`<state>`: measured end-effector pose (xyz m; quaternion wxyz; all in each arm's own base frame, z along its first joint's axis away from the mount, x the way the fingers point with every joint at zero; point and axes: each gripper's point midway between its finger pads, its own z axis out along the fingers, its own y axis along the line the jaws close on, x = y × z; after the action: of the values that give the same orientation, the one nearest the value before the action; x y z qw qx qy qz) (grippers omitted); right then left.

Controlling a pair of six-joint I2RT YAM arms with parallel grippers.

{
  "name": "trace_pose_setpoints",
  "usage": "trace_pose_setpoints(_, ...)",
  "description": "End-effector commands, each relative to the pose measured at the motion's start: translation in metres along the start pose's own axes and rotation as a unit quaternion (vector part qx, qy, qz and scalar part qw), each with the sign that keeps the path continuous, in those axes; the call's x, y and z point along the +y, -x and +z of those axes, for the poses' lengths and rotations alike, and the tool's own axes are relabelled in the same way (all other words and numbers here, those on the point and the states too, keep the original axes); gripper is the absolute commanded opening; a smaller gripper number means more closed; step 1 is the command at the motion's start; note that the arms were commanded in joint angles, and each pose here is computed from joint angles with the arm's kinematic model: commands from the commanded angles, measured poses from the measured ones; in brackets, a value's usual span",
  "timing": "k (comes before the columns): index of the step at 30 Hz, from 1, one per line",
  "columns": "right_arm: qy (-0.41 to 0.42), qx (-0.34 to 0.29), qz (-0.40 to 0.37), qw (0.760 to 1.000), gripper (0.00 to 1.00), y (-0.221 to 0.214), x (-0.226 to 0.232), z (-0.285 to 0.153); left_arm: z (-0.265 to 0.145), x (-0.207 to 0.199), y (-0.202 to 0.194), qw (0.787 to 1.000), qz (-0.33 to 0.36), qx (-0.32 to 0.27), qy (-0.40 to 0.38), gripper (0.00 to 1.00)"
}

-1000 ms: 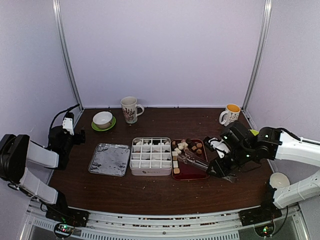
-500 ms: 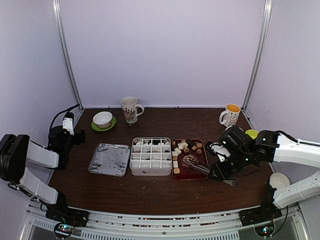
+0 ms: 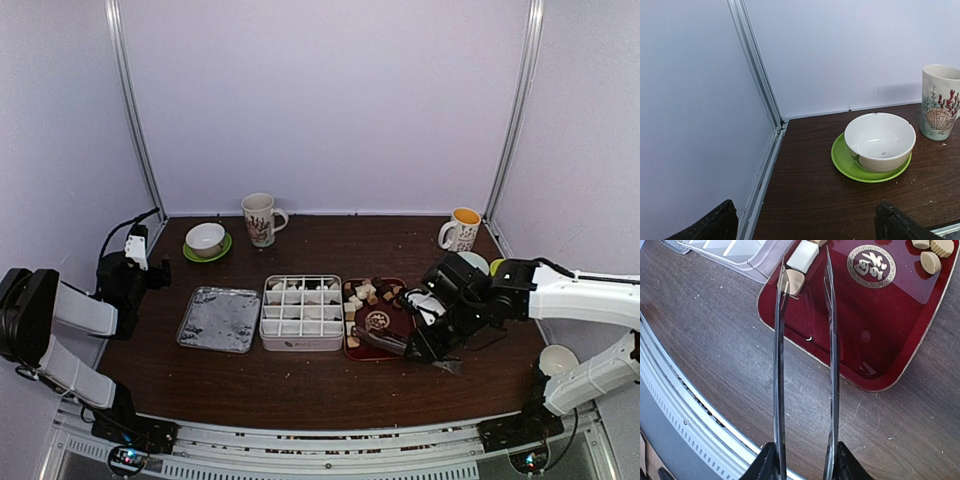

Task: Pack the chocolate
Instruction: Position the fake chocolate on the plate.

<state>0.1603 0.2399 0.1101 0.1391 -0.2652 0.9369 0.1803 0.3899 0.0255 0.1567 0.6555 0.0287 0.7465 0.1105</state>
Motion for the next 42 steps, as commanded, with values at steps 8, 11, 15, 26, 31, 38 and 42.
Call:
trace_pose_setpoints(8, 0.004, -0.022, -0.013, 1.000, 0.38, 0.027, 0.009, 0.007, 0.000, 0.003, 0.008, 1.000, -0.007, -0.019, 0.004, 0.98)
trace_pose_setpoints(11, -0.007, -0.019, -0.008, 1.000, 0.38, 0.028, 0.005, 0.011, 0.000, 0.004, 0.008, 1.000, -0.007, -0.019, 0.004, 0.98)
trace_pose_setpoints(15, -0.039, -0.020, 0.005, 0.999, 0.37, 0.028, -0.006, 0.011, 0.000, 0.003, 0.008, 1.000, -0.007, -0.019, 0.004, 0.98)
trace_pose_setpoints(26, -0.127, -0.039, 0.028, 0.991, 0.37, 0.015, -0.045, -0.014, 0.000, 0.003, 0.008, 1.000, -0.007, -0.019, 0.004, 0.98)
trace_pose_setpoints(31, -0.104, -0.060, 0.019, 0.993, 0.38, 0.023, -0.036, -0.022, 0.000, 0.003, 0.008, 1.000, -0.007, -0.019, 0.004, 0.98)
trace_pose_setpoints(38, -0.075, -0.036, -0.013, 0.996, 0.44, 0.022, -0.024, -0.013, 0.000, 0.003, 0.008, 1.000, -0.007, -0.019, 0.003, 0.98)
trace_pose_setpoints(42, -0.094, -0.029, -0.009, 0.995, 0.44, 0.024, -0.030, -0.008, 0.000, 0.004, 0.008, 1.000, -0.007, -0.019, 0.004, 0.98)
